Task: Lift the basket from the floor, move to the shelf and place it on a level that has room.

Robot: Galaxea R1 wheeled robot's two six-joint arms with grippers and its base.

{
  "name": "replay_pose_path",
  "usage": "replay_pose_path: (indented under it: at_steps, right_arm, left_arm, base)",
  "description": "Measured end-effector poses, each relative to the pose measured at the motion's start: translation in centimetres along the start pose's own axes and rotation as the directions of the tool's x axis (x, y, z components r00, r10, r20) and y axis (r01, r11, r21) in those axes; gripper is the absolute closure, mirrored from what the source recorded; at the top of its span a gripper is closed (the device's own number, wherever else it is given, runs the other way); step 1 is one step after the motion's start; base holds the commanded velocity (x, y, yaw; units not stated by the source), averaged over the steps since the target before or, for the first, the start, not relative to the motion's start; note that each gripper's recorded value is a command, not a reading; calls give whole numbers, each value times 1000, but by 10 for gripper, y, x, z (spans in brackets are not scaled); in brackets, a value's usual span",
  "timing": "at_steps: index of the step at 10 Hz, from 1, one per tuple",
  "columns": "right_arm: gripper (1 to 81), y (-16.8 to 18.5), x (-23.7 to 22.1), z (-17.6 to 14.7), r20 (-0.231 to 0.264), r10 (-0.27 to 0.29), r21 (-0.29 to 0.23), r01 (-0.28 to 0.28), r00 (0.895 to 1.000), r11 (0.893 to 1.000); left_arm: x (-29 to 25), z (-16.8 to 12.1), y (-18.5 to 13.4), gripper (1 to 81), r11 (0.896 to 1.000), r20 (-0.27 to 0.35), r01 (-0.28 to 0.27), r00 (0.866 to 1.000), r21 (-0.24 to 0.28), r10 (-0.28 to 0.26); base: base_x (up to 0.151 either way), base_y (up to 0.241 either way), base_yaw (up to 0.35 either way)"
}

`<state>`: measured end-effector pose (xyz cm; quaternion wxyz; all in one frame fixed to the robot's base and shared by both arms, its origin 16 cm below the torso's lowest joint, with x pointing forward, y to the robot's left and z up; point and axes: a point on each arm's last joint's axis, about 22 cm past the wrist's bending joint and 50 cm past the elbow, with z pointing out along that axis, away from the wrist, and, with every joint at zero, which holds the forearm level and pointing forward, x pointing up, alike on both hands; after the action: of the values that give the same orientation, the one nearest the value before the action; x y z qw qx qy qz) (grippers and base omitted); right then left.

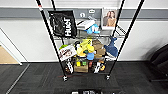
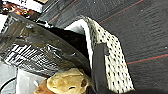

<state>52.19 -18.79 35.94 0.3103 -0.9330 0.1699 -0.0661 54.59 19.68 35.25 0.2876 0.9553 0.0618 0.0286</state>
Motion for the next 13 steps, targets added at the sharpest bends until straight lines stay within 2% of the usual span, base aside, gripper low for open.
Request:
replay_pose_path:
  at_steps: [2, 6, 8, 13]
  right_arm:
    - [811, -25, 10, -28, -26, -28, 16, 28, 999, 999]
    - [811, -63, 1, -81, -51, -57, 64, 60, 997, 996]
    - [811, -78, -14, -96, -38, -56, 97, 60, 998, 993]
    - [811, -91, -47, -140, -15, -20, 148, 22, 1000, 989]
  left_arm:
    - [10, -40, 14, 811, 1000, -26, -15, 1000, -4, 15]
    - [6, -112, 58, 811, 996, -58, -64, 996, -61, 60]
    - [-6, -129, 76, 811, 993, -46, -75, 996, -96, 71]
    - [-47, -147, 125, 811, 980, 18, -83, 996, -183, 88]
  base:
    - [0, 0, 0]
    - [0, 0, 0]
    - [0, 0, 0]
    - [0, 0, 0]
